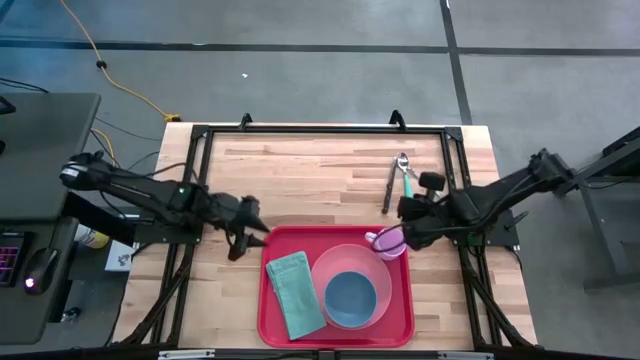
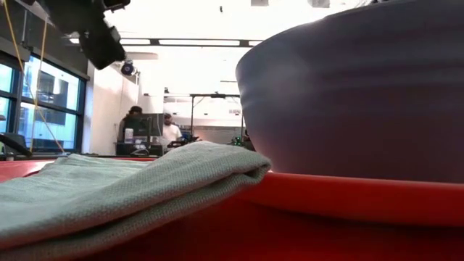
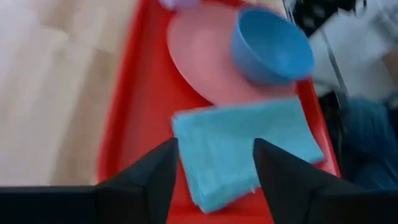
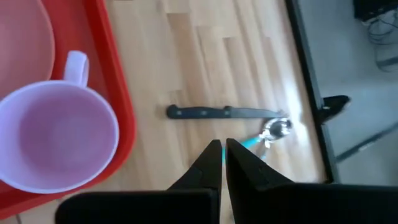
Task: Set up tray
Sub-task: Put the blue napkin on the red tray beside the pink plate
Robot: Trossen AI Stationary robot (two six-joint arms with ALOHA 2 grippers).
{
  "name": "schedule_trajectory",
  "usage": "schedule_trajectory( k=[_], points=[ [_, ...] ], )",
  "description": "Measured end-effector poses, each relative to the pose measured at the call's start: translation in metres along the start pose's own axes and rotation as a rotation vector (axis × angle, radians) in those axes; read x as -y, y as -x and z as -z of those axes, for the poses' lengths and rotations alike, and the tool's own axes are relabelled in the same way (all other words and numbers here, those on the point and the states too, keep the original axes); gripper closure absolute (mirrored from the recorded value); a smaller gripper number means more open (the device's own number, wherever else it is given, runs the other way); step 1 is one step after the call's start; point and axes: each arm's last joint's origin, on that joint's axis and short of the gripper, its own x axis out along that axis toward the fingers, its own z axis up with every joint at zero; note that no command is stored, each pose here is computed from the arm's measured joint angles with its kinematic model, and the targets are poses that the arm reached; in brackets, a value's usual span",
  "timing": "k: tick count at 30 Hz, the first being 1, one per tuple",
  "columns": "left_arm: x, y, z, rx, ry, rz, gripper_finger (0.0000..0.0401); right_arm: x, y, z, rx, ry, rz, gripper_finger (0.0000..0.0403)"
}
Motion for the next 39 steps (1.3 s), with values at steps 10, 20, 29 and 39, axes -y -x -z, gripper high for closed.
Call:
schedule_trajectory(
  k=[10,20,29,39],
  points=[
    [0.015,-0.039,0.019,-0.168,-0.016,-0.038,0.0383,-0.013,-0.028,0.028,0.008,0.008,0.020,0.0402],
    [0.018,-0.075,0.021,-0.176,-0.010,0.011,0.0385,-0.012,-0.030,0.031,0.006,0.001,0.053,0.0402],
    [0.021,-0.100,0.022,-0.150,-0.021,0.075,0.0390,-0.012,-0.030,0.031,0.002,0.009,0.053,0.0403],
    [0.032,-0.116,0.032,-0.183,0.033,0.157,0.0391,-0.012,-0.030,0.031,0.003,0.014,0.054,0.0403]
  ],
)
